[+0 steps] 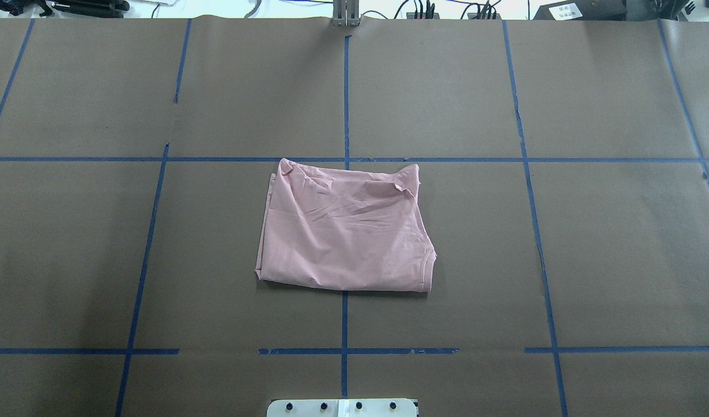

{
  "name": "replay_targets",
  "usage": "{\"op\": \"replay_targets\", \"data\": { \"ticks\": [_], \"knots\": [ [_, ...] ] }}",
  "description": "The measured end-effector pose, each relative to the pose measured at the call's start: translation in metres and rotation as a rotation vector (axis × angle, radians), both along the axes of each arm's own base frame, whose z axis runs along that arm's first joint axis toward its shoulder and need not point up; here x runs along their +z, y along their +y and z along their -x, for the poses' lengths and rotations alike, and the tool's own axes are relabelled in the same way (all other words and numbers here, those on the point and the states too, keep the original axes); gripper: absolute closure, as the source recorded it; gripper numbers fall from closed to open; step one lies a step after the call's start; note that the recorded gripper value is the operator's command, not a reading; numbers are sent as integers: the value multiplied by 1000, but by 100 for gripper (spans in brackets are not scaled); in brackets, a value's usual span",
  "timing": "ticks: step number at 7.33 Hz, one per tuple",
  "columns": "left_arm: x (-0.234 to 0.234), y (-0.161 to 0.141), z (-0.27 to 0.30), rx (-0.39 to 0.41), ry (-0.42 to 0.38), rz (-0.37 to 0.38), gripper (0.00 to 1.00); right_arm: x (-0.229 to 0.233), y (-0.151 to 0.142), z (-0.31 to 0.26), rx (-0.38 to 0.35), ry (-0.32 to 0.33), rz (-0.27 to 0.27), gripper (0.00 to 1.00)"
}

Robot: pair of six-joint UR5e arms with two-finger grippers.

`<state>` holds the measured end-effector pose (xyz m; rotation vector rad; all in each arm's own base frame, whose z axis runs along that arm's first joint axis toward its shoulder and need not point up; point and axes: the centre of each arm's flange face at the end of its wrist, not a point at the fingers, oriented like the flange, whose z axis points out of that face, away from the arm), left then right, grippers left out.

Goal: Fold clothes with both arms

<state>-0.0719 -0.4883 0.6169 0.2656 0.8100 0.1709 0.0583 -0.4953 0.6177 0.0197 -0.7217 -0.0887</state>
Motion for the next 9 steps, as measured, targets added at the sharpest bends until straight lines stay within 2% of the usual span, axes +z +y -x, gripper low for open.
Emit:
{"op": "replay_targets", "data": {
  "ticks": [2, 5, 9],
  "knots": [
    [-1, -1, 0, 1, -2, -25, 0, -1, 0, 0, -6, -1, -7, 0],
    [2, 1, 0, 0, -4, -21, 0, -18, -6, 4, -11, -2, -41, 0],
    [6, 2, -1, 1, -5, -16, 0, -14, -2, 5, -11, -4, -31, 0]
  ]
}}
